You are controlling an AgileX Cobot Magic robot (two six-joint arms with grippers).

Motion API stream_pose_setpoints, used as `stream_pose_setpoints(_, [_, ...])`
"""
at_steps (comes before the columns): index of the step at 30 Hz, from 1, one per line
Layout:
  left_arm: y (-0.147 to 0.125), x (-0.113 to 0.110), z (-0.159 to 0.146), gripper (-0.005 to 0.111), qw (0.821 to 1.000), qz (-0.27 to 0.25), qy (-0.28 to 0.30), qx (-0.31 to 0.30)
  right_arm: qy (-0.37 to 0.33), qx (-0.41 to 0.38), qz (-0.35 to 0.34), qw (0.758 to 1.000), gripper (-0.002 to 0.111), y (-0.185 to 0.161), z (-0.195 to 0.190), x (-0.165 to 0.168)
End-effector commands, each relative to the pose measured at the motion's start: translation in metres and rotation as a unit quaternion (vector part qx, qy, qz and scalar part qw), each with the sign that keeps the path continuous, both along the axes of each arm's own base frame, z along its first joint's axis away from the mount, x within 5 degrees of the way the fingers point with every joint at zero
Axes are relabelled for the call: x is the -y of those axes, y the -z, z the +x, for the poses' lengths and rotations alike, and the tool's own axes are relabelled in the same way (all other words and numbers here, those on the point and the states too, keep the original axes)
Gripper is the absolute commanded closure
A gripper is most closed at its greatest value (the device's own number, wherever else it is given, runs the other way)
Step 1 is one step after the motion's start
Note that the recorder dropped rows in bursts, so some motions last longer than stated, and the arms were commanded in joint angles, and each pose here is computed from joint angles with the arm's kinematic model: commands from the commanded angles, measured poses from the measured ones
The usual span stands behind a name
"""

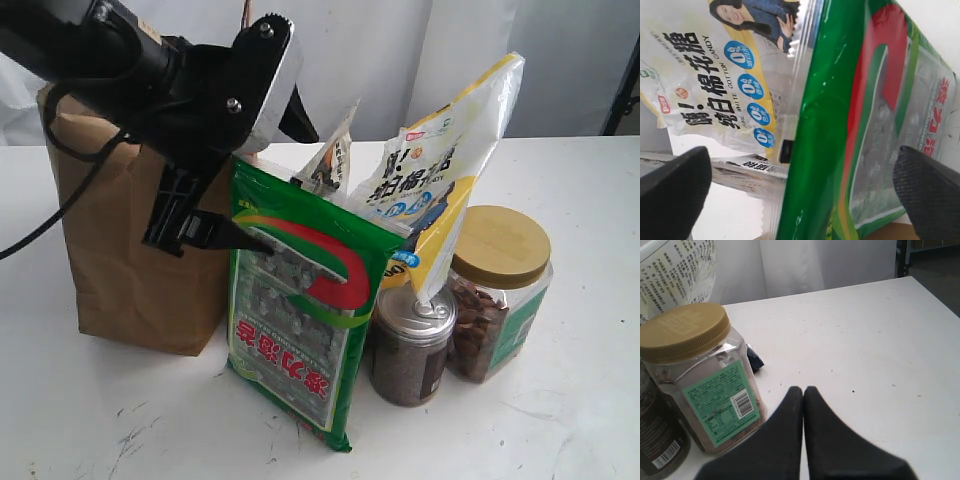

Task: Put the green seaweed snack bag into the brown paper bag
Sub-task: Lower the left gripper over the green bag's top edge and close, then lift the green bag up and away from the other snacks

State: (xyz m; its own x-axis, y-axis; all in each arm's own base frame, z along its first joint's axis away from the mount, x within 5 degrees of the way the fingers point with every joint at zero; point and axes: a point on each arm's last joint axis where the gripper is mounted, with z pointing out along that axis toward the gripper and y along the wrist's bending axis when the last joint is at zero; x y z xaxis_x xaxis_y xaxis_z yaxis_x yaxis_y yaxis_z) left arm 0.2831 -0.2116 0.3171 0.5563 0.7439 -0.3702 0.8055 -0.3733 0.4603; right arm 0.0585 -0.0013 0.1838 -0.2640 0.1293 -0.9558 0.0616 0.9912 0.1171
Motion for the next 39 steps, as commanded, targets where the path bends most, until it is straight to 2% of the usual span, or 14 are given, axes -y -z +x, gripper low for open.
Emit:
stream_pose_setpoints(1, [0.004,0.009,0.005,0.014,1.0,-0.008,0.006,-0.012,0.0,0.003,0.001,1.0,0.108,0.001,0.0,0.0])
stream_pose_setpoints(4, [0.012,0.011,0.005,0.014,0.999,-0.001,0.007,-0.043,0.0,0.003,0.001,1.0,0.108,0.001,0.0,0.0])
stream_pose_setpoints(8, [0.015,0.007,0.004,0.014,0.997,0.02,-0.027,-0.07,0.0,0.003,0.001,1.0,0.108,0.001,0.0,0.0])
stream_pose_setpoints(15, [0.033,0.009,0.007,0.014,0.989,0.044,-0.048,-0.13,0.0,0.003,0.001,1.0,0.108,0.001,0.0,0.0])
stream_pose_setpoints(26, [0.033,0.018,0.005,0.017,0.983,-0.004,-0.064,-0.172,0.0,0.003,0.001,1.0,0.108,0.001,0.0,0.0])
stream_pose_setpoints(29, [0.033,0.018,0.004,0.029,0.982,-0.006,-0.068,-0.178,0.0,0.003,0.001,1.0,0.108,0.001,0.0,0.0])
stream_pose_setpoints(35, [0.032,0.019,0.004,0.074,0.968,-0.014,-0.126,-0.219,0.0,0.003,0.001,1.0,0.108,0.001,0.0,0.0])
stream_pose_setpoints(36, [0.032,0.019,0.004,0.079,0.963,-0.016,-0.141,-0.229,0.0,0.003,0.001,1.0,0.108,0.001,0.0,0.0])
stream_pose_setpoints(39, [0.032,0.019,0.004,0.079,0.958,-0.018,-0.158,-0.239,0.0,0.003,0.001,1.0,0.108,0.001,0.0,0.0])
